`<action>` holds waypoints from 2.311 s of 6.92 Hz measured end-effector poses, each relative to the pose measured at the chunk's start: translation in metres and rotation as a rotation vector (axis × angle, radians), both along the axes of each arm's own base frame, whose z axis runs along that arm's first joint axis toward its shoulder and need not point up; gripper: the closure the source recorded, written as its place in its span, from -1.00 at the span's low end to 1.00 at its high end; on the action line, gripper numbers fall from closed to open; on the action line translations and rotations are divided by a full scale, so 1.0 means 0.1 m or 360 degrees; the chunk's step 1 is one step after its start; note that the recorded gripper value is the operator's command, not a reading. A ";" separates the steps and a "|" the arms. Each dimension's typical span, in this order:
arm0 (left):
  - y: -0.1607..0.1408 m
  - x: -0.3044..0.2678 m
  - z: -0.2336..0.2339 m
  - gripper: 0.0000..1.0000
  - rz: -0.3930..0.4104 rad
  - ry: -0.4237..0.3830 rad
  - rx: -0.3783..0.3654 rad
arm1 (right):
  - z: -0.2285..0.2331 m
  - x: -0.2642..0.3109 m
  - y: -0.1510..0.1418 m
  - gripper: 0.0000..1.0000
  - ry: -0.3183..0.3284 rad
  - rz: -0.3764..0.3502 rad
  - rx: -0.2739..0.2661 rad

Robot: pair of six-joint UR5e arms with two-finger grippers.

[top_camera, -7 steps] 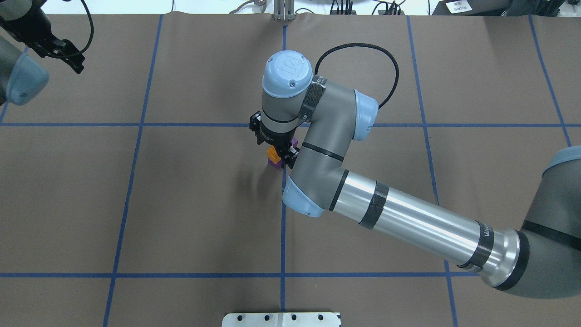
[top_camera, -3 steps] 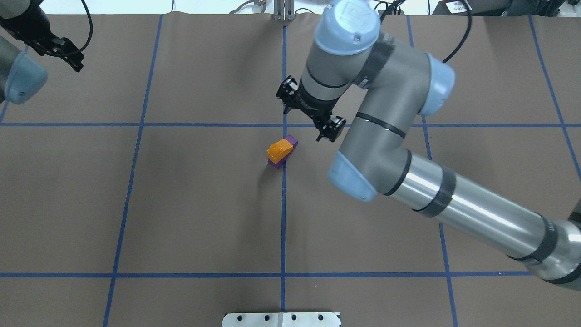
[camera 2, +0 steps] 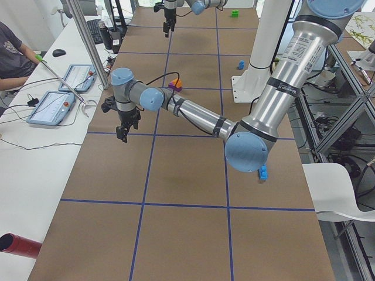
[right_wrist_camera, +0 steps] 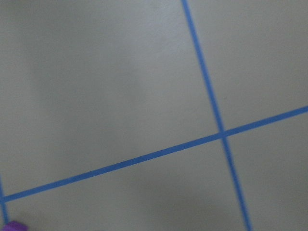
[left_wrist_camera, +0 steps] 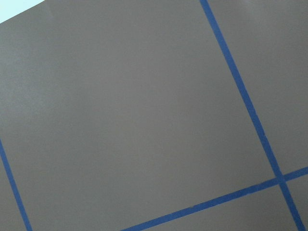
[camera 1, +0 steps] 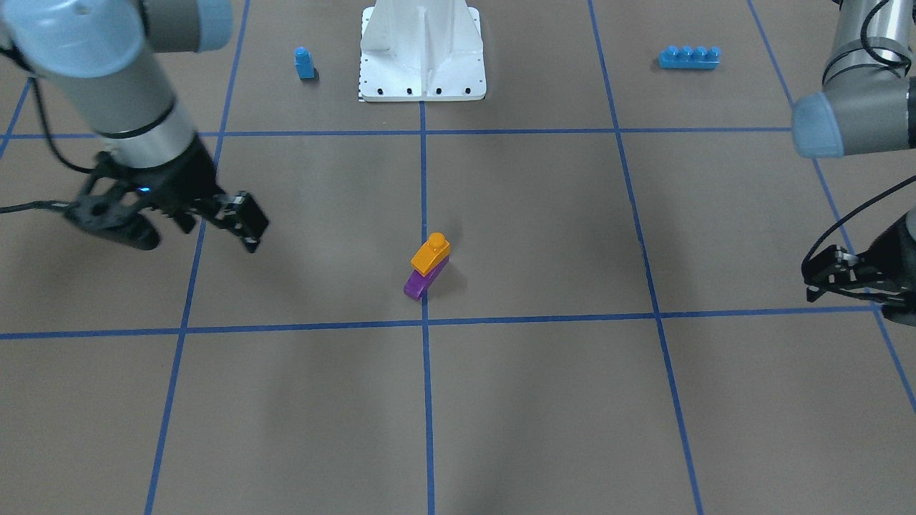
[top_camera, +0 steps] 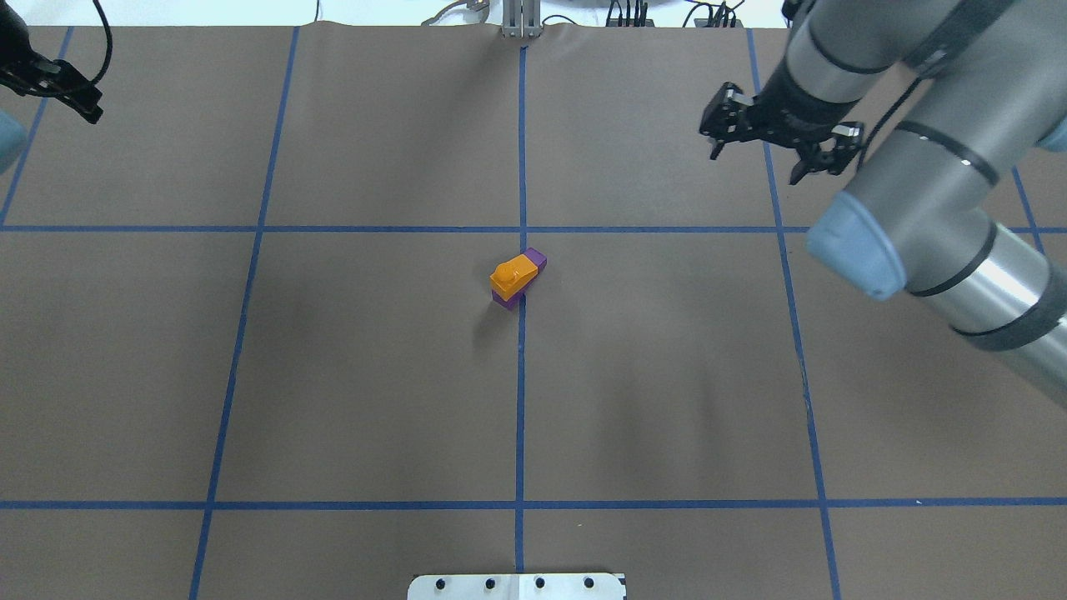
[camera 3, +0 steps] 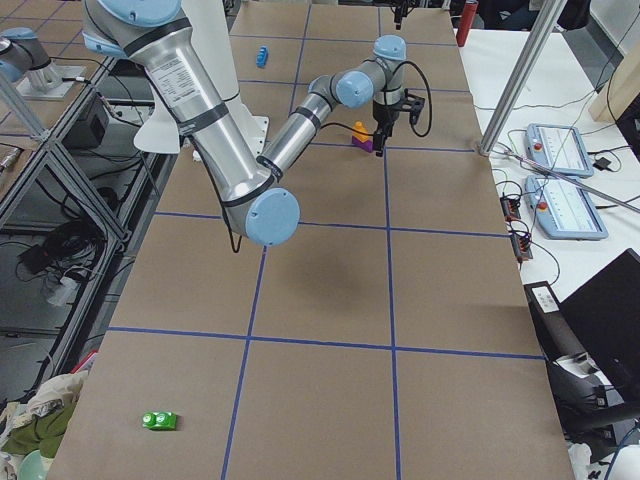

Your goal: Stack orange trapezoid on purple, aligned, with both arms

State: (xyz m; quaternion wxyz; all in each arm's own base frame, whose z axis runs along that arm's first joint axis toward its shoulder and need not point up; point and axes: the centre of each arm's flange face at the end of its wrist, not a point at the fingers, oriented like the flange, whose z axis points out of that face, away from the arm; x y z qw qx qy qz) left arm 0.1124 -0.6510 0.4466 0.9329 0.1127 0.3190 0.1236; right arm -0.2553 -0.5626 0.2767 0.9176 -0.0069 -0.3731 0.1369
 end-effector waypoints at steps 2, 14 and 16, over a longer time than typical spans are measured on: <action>0.14 -0.86 0.54 -1.00 0.0035 0.0066 0.0003 | 1.34 1.32 -0.23 -1.00 0.0065 -0.0317 0.0129; 1.11 -1.82 1.85 -1.00 -0.0091 0.0101 -0.0268 | 3.36 3.16 0.89 -1.00 -0.0046 -0.0306 0.0137; 1.12 -1.82 1.86 -1.00 -0.0091 0.0092 -0.0270 | 3.40 3.16 0.90 -1.00 -0.0049 -0.0305 0.0119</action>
